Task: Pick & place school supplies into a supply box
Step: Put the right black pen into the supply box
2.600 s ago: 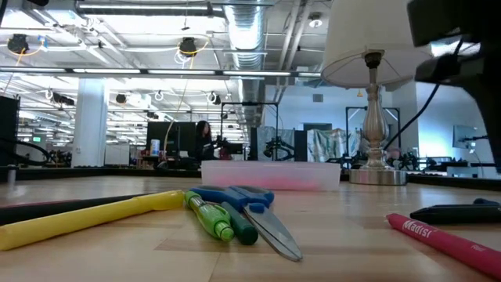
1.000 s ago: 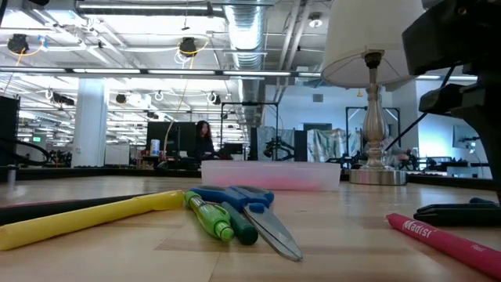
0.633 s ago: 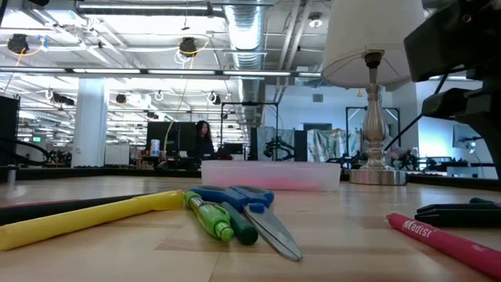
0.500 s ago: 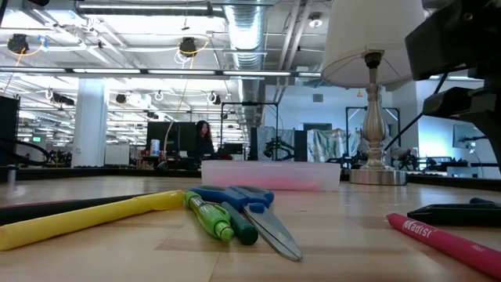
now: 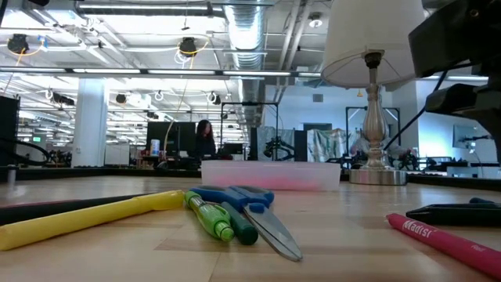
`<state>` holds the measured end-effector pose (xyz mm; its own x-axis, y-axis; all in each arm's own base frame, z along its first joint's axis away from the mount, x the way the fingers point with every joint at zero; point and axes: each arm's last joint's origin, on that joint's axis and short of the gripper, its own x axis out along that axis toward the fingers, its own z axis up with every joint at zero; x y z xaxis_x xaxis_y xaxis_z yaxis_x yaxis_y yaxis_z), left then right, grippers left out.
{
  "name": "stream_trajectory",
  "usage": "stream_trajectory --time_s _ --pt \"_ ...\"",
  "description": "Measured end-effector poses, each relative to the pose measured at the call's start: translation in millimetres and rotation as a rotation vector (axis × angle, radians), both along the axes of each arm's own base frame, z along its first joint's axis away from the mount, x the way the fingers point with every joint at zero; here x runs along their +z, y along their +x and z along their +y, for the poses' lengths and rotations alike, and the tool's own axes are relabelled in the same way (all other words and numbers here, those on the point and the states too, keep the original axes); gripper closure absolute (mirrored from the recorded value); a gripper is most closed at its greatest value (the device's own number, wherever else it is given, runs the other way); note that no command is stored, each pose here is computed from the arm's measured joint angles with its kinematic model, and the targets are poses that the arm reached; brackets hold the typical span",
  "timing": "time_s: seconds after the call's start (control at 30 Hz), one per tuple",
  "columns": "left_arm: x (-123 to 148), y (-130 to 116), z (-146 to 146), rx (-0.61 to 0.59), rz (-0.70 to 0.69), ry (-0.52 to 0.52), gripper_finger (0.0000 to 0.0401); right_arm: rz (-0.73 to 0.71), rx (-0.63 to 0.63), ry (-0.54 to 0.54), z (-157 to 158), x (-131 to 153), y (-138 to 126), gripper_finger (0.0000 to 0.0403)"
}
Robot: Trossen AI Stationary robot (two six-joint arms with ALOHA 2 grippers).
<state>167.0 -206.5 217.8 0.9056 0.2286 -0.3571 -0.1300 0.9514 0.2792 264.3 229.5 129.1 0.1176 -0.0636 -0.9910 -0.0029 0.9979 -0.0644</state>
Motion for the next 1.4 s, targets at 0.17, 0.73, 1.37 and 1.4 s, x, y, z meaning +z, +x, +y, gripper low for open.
stream_trajectory --time_s 0.17,0.73,1.37,1.4 --pt "0 0 0 0.000 0.000 0.000 0.0292 0.004 0.020 -0.030 6 9 1 0.0396" --pt "0 0 0 -0.003 0.002 0.008 0.0292 0.024 0.099 -0.182 1 48 12 0.0399" --pt "0 0 0 -0.006 0.005 0.018 0.0292 -0.001 0.042 -0.319 -155 58 101 0.0396" --pt "0 0 0 -0.007 0.006 0.018 0.0292 -0.007 0.039 -0.318 -162 58 103 0.0395"
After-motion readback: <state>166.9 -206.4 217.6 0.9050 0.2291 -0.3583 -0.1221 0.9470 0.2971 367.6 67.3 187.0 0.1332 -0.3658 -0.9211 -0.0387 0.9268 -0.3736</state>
